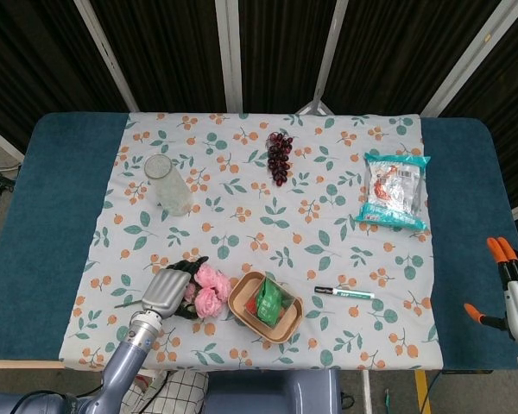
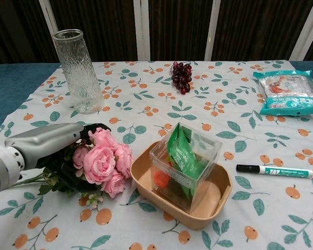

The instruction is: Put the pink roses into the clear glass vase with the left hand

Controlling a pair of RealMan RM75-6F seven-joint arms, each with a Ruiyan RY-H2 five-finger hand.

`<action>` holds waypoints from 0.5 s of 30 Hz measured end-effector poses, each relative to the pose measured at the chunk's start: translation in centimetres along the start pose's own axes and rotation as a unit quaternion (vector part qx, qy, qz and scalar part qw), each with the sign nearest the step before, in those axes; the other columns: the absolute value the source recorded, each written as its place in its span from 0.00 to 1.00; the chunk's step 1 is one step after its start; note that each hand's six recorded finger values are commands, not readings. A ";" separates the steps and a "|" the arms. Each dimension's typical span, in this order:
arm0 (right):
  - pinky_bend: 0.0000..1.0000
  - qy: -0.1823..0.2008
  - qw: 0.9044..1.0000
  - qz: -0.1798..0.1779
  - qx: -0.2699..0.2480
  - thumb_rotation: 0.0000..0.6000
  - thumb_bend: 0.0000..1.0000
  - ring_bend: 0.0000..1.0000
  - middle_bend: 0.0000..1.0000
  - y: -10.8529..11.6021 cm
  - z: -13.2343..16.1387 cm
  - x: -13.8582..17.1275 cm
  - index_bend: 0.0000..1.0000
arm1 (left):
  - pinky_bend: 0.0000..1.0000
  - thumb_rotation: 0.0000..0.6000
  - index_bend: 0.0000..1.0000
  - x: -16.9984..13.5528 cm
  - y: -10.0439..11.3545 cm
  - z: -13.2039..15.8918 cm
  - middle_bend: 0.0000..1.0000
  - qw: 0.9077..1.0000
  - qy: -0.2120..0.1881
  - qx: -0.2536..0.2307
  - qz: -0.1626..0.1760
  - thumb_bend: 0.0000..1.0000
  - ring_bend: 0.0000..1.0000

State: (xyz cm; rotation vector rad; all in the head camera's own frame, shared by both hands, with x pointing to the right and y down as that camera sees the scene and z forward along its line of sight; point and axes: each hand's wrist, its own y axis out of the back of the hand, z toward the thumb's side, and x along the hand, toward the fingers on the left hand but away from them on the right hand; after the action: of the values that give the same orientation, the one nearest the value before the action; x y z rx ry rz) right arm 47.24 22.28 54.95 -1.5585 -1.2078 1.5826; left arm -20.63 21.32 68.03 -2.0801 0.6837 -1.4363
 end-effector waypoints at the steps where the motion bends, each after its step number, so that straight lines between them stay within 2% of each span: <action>1: 0.00 0.000 1.000 0.000 0.000 1.00 0.17 0.00 0.00 -0.1 0.0 0.0 0.05 | 0.35 1.00 0.14 0.0 0.1 -0.1 0.26 1.000 0.001 0.003 0.002 0.09 0.22; 7: 0.00 0.000 1.000 0.000 0.002 1.00 0.17 0.00 0.00 -0.2 0.2 -0.1 0.05 | 0.36 1.00 0.18 0.3 0.3 -0.4 0.28 0.999 0.005 0.033 0.006 0.12 0.23; 15: 0.00 -0.005 1.000 -0.003 -0.004 1.00 0.17 0.00 0.00 -0.2 0.1 -0.1 0.05 | 0.43 1.00 0.40 0.8 -0.1 0.0 0.45 0.996 0.001 0.091 -0.008 0.33 0.34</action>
State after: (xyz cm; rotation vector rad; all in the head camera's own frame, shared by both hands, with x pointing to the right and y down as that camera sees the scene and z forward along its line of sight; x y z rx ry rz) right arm 47.16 22.23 55.14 -1.5534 -1.2248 1.5859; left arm -20.43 20.85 68.60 -1.9480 0.5157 -1.4519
